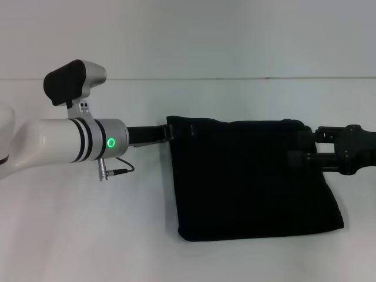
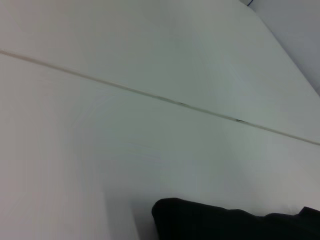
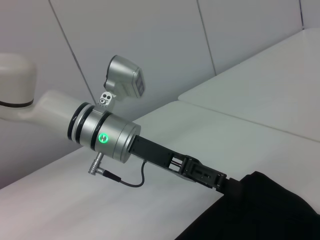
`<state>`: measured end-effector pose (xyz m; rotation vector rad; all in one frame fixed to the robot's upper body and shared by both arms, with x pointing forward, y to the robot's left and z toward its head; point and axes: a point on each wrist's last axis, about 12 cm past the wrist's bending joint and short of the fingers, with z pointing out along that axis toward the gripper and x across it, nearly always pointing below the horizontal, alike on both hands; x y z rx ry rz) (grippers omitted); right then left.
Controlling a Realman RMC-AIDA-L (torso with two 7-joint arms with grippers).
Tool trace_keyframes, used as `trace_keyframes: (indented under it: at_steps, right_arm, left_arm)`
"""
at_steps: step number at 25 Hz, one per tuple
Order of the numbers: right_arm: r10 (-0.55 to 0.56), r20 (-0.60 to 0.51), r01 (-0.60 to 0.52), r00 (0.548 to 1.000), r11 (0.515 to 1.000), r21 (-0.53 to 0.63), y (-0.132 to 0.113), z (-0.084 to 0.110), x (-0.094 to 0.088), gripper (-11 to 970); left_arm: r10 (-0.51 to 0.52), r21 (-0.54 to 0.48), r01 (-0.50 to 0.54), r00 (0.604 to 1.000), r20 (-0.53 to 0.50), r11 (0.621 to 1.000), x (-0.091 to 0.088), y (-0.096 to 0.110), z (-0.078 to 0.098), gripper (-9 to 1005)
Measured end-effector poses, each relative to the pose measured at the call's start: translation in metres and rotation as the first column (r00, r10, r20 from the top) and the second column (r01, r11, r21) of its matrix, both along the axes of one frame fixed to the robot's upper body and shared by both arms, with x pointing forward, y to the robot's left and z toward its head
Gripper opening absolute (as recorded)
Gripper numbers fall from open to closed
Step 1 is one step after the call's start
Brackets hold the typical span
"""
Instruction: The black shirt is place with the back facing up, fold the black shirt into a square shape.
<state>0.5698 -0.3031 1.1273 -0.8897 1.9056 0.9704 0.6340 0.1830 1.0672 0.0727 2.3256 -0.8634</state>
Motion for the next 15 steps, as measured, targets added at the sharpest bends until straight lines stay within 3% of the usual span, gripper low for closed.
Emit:
trace_keyframes:
  at_steps: [15]
  right_arm:
    - [-0.009, 0.002, 0.009, 1.000, 1.000, -0.003, 0.0000, -0.0006, 0.0009, 745]
  left_arm:
    - [-0.048, 0.034, 0.046, 0.998, 0.042, 0.998, 0.0006, -0.0031, 0.0021, 883]
